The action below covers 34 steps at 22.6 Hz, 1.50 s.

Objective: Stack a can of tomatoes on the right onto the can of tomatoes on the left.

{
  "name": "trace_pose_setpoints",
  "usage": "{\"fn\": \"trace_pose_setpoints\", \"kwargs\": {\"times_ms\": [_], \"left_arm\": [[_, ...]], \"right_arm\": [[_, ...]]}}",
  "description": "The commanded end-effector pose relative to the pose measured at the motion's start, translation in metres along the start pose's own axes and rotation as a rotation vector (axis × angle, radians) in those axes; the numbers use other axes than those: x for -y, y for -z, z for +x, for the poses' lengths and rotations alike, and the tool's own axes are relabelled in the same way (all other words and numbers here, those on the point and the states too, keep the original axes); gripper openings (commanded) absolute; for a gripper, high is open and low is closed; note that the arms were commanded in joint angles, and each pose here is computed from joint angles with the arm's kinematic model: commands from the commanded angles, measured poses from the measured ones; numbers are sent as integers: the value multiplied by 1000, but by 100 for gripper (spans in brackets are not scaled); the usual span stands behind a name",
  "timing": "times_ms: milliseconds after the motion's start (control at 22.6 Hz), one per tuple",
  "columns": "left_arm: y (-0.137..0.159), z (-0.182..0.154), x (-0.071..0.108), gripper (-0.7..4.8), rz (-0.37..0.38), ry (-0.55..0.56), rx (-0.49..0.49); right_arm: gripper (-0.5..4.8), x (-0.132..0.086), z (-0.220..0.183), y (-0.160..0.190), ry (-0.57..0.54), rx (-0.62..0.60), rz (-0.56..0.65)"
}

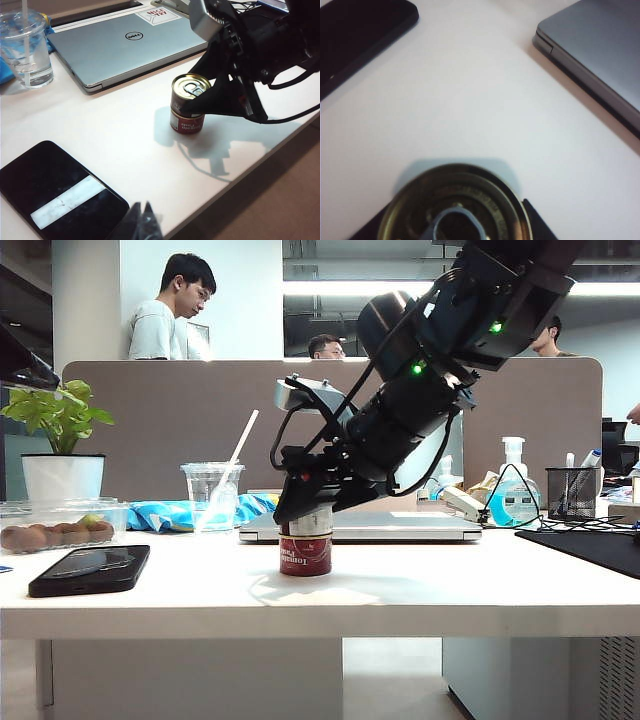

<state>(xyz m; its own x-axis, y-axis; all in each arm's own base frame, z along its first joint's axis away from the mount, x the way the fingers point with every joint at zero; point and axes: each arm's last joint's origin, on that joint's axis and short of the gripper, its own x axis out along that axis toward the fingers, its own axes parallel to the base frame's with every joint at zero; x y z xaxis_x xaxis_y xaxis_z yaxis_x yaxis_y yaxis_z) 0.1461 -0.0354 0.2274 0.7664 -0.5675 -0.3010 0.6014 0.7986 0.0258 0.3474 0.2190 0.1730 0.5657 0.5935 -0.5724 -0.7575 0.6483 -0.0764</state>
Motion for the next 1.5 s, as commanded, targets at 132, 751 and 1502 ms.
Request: {"fn": "trace_pose_setpoints", "kwargs": {"times_ms": [132, 751, 1502], "left_arm": [[-4, -1, 0, -5, 13, -1, 22], [-16, -7, -5, -4, 69, -192, 116], [-15, -7, -5, -4, 68, -193, 113]], "right_arm": [[383, -1, -1, -3, -3, 13, -5], [-6, -7, -122, -77, 233, 218, -24], [-6, -48, -283, 33, 702, 583, 194]]}}
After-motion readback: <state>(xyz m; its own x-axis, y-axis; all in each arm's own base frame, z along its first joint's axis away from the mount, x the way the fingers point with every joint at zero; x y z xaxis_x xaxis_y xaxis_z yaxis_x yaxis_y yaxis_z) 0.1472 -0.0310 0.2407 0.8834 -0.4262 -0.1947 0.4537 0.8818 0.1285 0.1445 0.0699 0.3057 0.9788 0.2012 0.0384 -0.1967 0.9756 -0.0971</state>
